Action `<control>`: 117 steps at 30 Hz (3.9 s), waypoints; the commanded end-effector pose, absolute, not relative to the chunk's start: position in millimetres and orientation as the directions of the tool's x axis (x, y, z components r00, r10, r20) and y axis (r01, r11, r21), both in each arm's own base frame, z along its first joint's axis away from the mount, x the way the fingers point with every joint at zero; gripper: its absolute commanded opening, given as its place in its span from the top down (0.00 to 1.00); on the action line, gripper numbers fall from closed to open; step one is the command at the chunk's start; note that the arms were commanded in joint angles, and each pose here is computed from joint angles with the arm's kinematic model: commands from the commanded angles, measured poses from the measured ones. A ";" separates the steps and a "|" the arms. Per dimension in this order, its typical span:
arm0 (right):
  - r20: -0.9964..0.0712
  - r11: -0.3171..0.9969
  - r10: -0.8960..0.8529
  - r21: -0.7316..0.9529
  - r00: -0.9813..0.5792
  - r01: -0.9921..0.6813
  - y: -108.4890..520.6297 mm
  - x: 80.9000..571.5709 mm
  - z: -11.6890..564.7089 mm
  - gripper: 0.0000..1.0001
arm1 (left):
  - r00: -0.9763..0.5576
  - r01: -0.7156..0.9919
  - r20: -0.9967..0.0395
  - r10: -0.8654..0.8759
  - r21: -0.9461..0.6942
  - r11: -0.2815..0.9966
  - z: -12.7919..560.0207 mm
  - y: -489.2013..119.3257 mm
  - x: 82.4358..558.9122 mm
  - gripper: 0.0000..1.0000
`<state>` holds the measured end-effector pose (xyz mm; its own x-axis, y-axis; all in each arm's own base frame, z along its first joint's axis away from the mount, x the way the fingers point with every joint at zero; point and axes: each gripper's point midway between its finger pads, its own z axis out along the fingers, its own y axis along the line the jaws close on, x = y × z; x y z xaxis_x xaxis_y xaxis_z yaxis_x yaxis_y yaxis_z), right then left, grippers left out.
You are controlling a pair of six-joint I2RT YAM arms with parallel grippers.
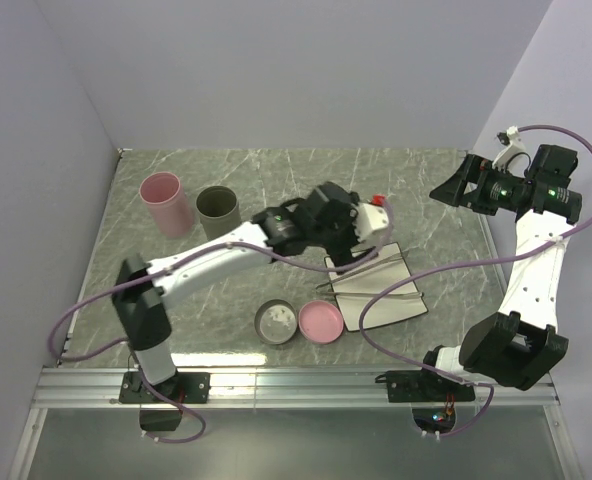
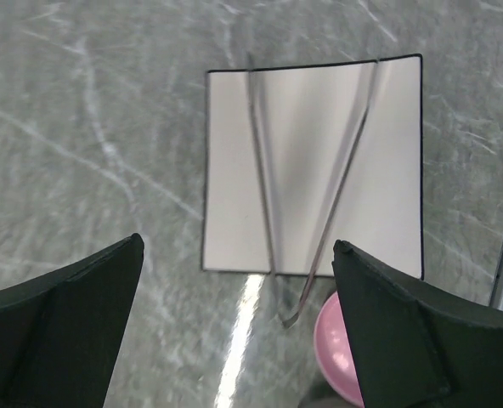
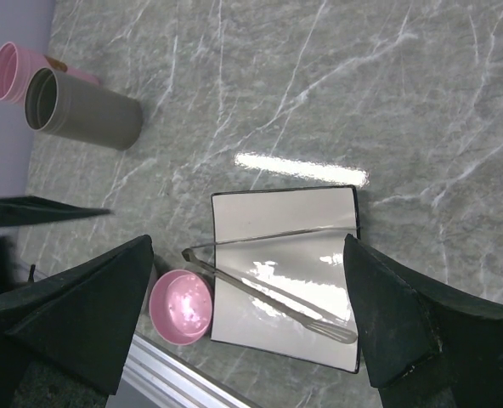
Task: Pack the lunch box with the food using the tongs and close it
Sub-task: Pick up the box lid from the center of the board.
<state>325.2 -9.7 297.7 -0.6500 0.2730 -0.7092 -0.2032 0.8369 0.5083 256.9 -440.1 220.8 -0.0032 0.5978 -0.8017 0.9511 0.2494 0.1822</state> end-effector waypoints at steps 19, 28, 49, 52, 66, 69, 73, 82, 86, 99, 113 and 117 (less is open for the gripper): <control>-0.746 0.663 -0.448 0.093 -0.493 -0.743 145.9 277.6 263.3 0.00 | -0.207 0.864 -0.859 0.469 0.064 0.499 299.6 -196.3 233.3 0.01; -0.715 0.292 -0.679 -0.054 -0.167 -0.955 244.9 216.3 234.7 0.00 | -0.341 0.698 -0.892 0.296 -0.030 0.715 322.1 -132.1 254.4 0.01; -0.382 -0.389 -0.781 -0.319 0.493 -0.864 368.3 116.7 89.3 0.34 | -0.522 0.544 -0.852 -0.048 -0.376 0.750 347.0 -90.9 278.9 0.01; -0.373 -0.418 -0.775 -0.305 0.511 -0.856 370.0 113.7 78.8 0.37 | -0.509 0.554 -0.859 -0.055 -0.376 0.743 350.9 -91.7 280.4 0.01; -0.316 -0.471 -0.793 -0.223 0.521 -0.853 355.9 102.3 44.1 0.41 | -0.515 0.558 -0.855 -0.058 -0.386 0.734 349.7 -92.1 285.7 0.01; -0.302 -0.479 -0.796 -0.215 0.525 -0.851 352.1 101.6 36.8 0.42 | -0.511 0.559 -0.858 -0.058 -0.383 0.736 349.8 -91.6 286.3 0.01; -0.279 -0.484 -0.799 -0.226 0.532 -0.845 350.2 105.3 30.0 0.45 | -0.532 0.543 -0.843 -0.082 -0.414 0.731 347.6 -93.3 284.9 0.01; -0.285 -0.482 -0.794 -0.243 0.537 -0.842 358.7 108.6 29.5 0.63 | -0.525 0.540 -0.846 -0.095 -0.417 0.731 350.6 -94.0 284.5 0.01; -0.282 -0.483 -0.788 -0.266 0.546 -0.834 362.3 112.5 30.1 0.83 | -0.519 0.537 -0.849 -0.094 -0.410 0.737 350.4 -92.9 285.1 0.01; -0.577 -0.274 -0.711 -0.300 0.402 -0.914 411.4 135.6 154.4 1.00 | -0.474 0.524 -0.865 -0.164 -0.427 0.737 370.3 -94.0 290.5 0.02; -0.989 0.135 -0.099 0.092 -0.106 -0.987 336.5 237.3 401.2 1.00 | -0.333 0.732 -0.874 -0.354 -0.476 0.488 436.7 -129.4 258.2 0.03; -0.974 0.079 0.067 0.223 -0.218 -0.972 314.8 236.9 435.7 1.00 | -0.423 0.695 -0.798 -0.430 -0.590 0.411 436.9 -132.3 264.0 0.06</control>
